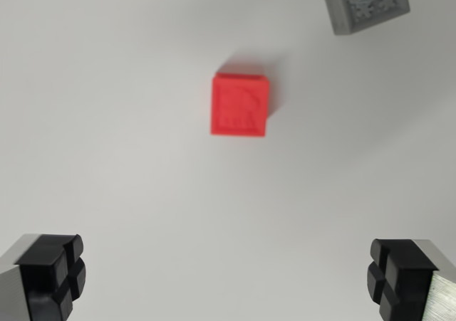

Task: Destack cube

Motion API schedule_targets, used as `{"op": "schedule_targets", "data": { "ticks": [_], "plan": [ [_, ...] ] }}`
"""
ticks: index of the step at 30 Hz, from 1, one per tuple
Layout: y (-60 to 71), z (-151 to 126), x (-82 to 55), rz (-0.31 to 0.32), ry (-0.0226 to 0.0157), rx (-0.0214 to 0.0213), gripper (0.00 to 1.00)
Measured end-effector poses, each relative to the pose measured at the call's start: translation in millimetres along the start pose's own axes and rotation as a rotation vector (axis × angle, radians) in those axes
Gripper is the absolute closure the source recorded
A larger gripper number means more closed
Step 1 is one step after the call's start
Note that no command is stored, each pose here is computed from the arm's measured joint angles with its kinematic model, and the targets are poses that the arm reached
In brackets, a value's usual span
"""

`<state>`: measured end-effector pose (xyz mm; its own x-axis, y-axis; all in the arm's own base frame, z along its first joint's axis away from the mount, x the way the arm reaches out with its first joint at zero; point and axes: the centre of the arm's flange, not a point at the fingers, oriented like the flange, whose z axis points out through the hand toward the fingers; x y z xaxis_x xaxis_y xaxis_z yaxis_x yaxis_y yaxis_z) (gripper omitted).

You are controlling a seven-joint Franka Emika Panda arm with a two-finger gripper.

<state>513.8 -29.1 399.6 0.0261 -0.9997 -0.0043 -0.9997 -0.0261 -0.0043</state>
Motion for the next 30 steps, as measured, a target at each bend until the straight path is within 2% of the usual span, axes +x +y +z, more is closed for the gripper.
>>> {"op": "schedule_targets", "data": {
  "ticks": [2, 9, 30],
  "plan": [
    [-0.1, -3.6, 0.1, 0.0, -0.0001, -0.001, 0.0],
    [0.1, -12.7, 0.1, 0.0, -0.0004, -0.0001, 0.0],
    [0.0, -13.9, 0.1, 0.0, -0.0005, -0.0006, 0.0]
  ]
}}
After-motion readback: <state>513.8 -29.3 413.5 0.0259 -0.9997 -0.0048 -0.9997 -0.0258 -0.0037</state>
